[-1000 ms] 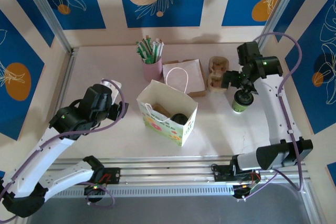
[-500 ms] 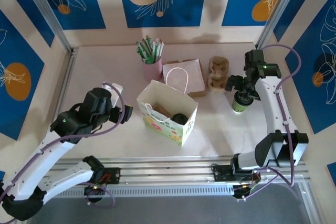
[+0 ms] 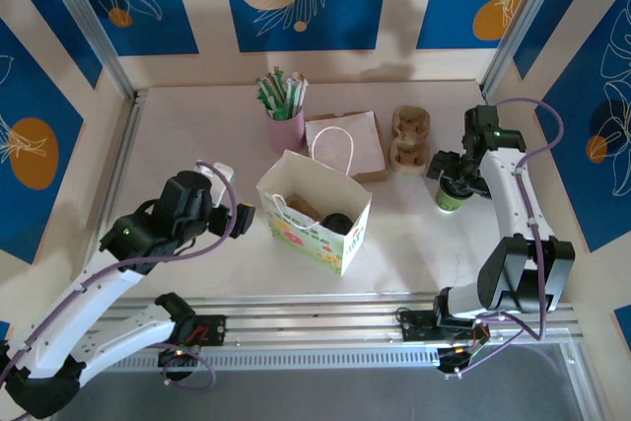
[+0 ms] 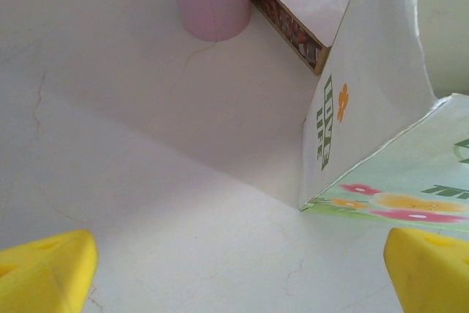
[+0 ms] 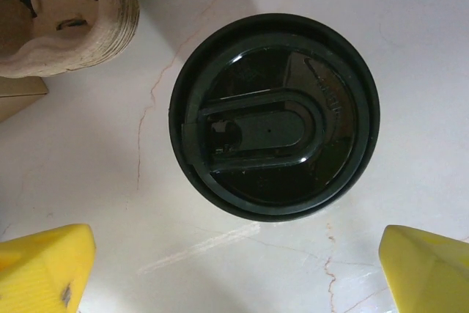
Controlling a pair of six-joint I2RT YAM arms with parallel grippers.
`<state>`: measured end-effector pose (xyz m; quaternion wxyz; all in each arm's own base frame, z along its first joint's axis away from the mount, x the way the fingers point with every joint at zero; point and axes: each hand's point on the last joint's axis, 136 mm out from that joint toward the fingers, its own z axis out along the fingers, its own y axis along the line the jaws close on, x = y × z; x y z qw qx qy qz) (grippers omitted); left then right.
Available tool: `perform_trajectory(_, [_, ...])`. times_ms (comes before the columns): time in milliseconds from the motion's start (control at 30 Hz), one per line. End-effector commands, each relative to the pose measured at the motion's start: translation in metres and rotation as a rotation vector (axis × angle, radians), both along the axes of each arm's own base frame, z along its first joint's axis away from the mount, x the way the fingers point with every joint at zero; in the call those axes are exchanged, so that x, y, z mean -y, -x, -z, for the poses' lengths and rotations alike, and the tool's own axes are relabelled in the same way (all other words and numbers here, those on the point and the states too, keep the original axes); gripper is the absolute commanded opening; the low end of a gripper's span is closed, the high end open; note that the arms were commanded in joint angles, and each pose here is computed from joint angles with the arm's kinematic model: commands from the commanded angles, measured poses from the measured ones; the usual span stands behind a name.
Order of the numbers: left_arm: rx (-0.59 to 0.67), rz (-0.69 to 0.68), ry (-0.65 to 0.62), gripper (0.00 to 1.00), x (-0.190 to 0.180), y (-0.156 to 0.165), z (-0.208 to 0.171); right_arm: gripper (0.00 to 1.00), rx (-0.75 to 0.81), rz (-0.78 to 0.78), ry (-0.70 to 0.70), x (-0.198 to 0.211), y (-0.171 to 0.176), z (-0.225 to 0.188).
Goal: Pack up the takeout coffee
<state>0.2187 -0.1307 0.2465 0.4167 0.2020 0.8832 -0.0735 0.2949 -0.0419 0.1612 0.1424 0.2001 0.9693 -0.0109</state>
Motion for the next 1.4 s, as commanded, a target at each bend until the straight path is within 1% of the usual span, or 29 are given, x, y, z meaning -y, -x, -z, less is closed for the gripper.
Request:
perform_trajectory(0, [0.000, -0.008, 0.027, 1.00, 0.001, -0.001, 0.001, 0.99, -0.011, -0.023, 0.014, 0.001, -0.007, 0.001])
perform_trajectory(400, [-0.001, -0.028, -0.030, 1.00, -0.008, -0.001, 0.012, 0.99, -0.069, -0.026, 0.094, 0.013, -0.011, 0.011])
perform_trajectory(867, [0.004, -0.049, -0.094, 1.00, -0.016, -0.004, 0.019, 0.99, -0.091, -0.027, 0.051, 0.010, -0.015, 0.022])
perform_trajectory(1233, [0.001, -0.054, -0.104, 1.00, -0.017, -0.005, 0.021, 1.00, -0.112, -0.005, 0.032, 0.018, -0.018, 0.033])
perform_trajectory(1367, [0.000, -0.054, -0.108, 1.00, -0.017, -0.005, 0.022, 0.96, -0.109, -0.011, -0.002, 0.015, -0.022, 0.034])
